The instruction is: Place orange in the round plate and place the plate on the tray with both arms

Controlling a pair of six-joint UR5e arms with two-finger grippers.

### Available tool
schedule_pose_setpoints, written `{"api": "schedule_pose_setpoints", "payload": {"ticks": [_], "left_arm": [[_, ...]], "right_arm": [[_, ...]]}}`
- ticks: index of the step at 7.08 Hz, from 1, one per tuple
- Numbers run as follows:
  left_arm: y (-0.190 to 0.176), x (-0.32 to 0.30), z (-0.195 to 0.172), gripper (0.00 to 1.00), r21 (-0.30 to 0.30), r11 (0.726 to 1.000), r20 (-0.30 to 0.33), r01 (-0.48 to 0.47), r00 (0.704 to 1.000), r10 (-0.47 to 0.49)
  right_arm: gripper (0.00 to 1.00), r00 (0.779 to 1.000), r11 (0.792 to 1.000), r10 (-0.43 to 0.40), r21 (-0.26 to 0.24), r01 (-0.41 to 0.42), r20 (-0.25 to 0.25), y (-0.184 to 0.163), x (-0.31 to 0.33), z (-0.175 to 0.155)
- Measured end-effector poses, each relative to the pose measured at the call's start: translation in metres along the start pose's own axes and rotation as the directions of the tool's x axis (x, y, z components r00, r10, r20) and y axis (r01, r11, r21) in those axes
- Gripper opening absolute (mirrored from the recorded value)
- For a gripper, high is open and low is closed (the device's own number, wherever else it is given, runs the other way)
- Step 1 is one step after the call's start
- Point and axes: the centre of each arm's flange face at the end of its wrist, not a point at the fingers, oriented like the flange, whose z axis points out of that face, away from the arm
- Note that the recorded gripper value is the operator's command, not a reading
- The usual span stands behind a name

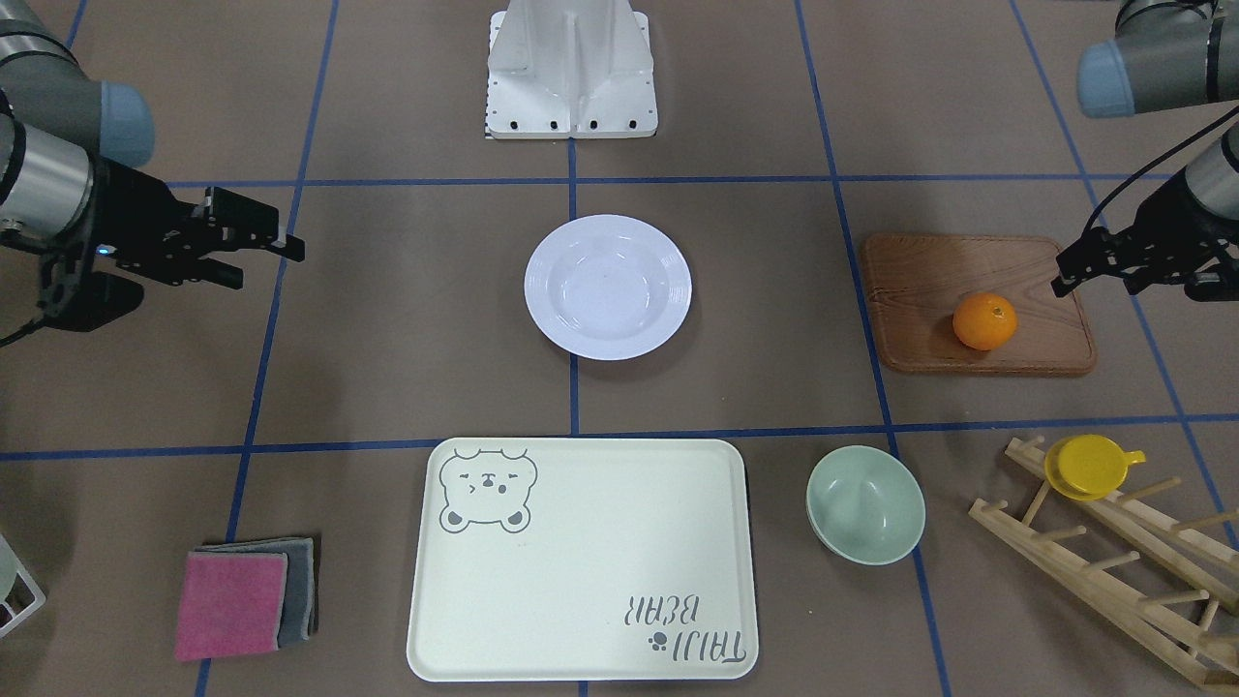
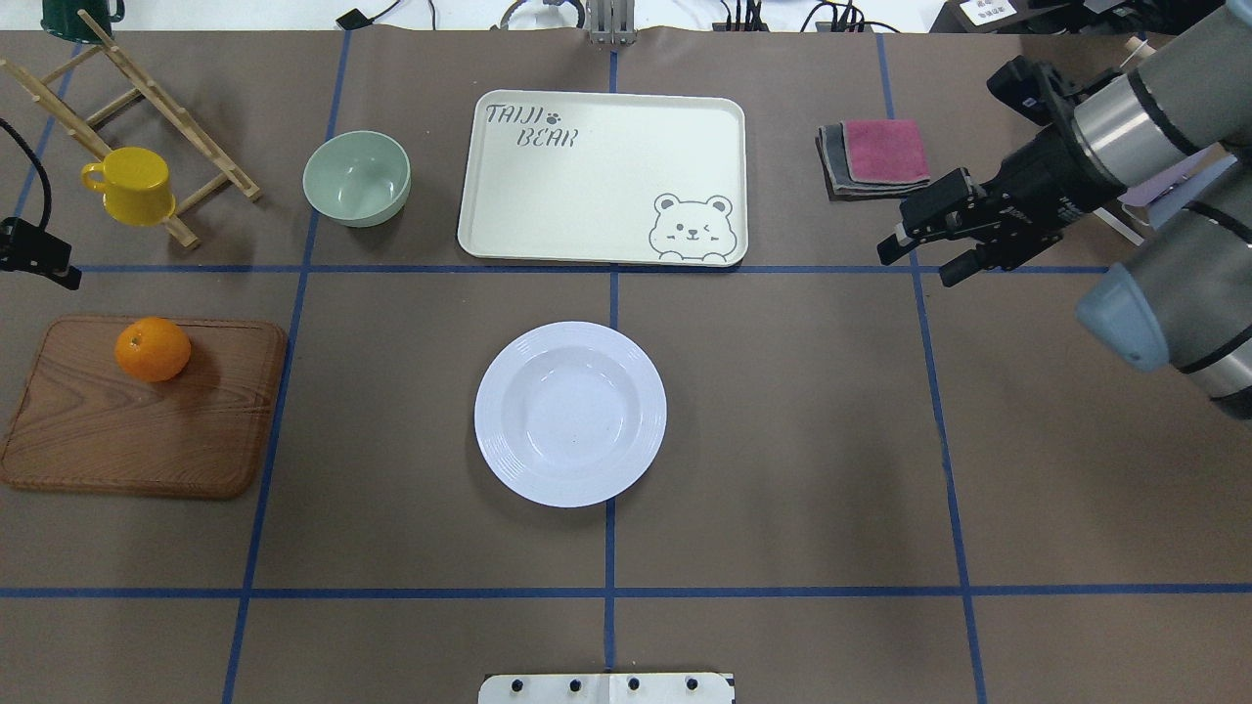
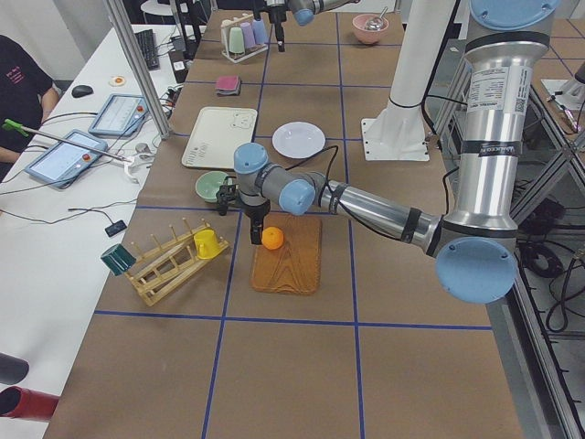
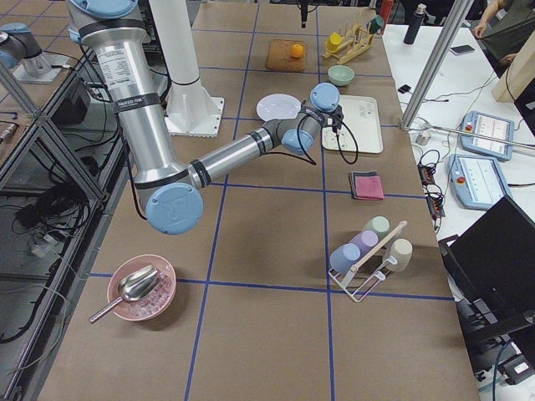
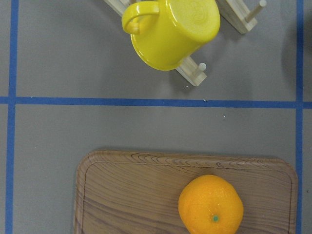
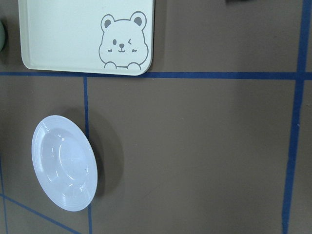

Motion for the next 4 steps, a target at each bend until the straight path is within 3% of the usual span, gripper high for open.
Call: {"api": "schedule_pose_setpoints", "payload": {"ticks": [2, 4], "left_arm": [[-0.001, 0.018, 0.027, 0.98, 0.018, 0.999, 0.004, 0.027, 1.0, -0.027], [0.001, 0.03, 0.059, 0.97, 0.019, 0.998, -0.026, 0.056, 0.998, -0.056]], "right_arm": [[0.99, 0.993, 0.995, 0.031, 0.092, -0.042, 0.113, 0.029, -0.031, 0.058], [0.99, 0.981, 0.99, 0.038, 0.126, -0.063, 0.189, 0.048, -0.04, 0.091]]}}
